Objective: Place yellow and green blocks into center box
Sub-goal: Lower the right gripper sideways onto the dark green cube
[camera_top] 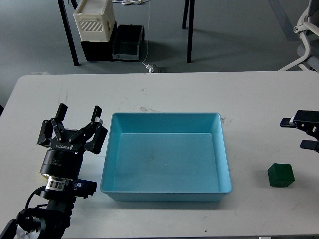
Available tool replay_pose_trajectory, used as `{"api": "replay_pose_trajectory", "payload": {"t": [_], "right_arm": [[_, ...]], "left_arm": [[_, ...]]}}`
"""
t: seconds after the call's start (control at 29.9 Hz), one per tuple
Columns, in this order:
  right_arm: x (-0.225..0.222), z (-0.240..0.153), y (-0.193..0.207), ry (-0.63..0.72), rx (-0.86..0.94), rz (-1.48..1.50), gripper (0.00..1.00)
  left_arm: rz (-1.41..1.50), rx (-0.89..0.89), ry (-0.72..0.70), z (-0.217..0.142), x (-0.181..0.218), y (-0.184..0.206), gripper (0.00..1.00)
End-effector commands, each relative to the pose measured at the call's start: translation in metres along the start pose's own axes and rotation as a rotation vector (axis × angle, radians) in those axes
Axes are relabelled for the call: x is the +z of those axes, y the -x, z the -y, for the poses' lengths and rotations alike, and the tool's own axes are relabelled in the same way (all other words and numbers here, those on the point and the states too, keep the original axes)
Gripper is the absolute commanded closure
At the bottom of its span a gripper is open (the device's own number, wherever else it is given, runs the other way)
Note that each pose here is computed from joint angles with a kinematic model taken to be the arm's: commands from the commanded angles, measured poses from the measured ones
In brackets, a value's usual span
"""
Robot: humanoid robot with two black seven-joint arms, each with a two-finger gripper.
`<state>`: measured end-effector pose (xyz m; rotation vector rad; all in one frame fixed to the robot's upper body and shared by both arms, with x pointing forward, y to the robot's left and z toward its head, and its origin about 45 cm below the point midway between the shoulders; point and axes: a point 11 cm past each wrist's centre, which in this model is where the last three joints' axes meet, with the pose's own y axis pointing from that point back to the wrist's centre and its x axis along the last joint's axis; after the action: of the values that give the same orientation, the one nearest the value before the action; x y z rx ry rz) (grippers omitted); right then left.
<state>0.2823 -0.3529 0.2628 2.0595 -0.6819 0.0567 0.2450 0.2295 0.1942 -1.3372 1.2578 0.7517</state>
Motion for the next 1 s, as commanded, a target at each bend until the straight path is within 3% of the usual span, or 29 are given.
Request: {"api": "replay_pose_trajectory", "payload": {"t": [0.0,0.17,0.4,0.77,0.97], "right_arm": [[0.015,0.012,0.005,0.065,-0.017,-0.061,0.0],[0.024,0.022,-0.002,0.12,-0.014,-0.095,0.0],[0.003,0.029,-0.011,0.126,-0.054,-0.172,0.0],[0.012,0.039,-0.006,0.337,-0.143,-0.4,0.0],[0.016,0.045,0.004,0.349,-0.178,-0.41,0.0]], "left_arm": [[0.001,0.003,-0.001,0.0,0.0,-0.001,0.0],[0.004,0.004,0.0,0.0,0.001,-0.002,0.0],[0.004,0.021,0.006,-0.002,0.002,-0.007,0.0],[0.007,0.027,0.013,-0.004,0.005,-0.008,0.0],[0.005,0.031,0.014,-0.004,0.004,-0.009,0.0]]}}
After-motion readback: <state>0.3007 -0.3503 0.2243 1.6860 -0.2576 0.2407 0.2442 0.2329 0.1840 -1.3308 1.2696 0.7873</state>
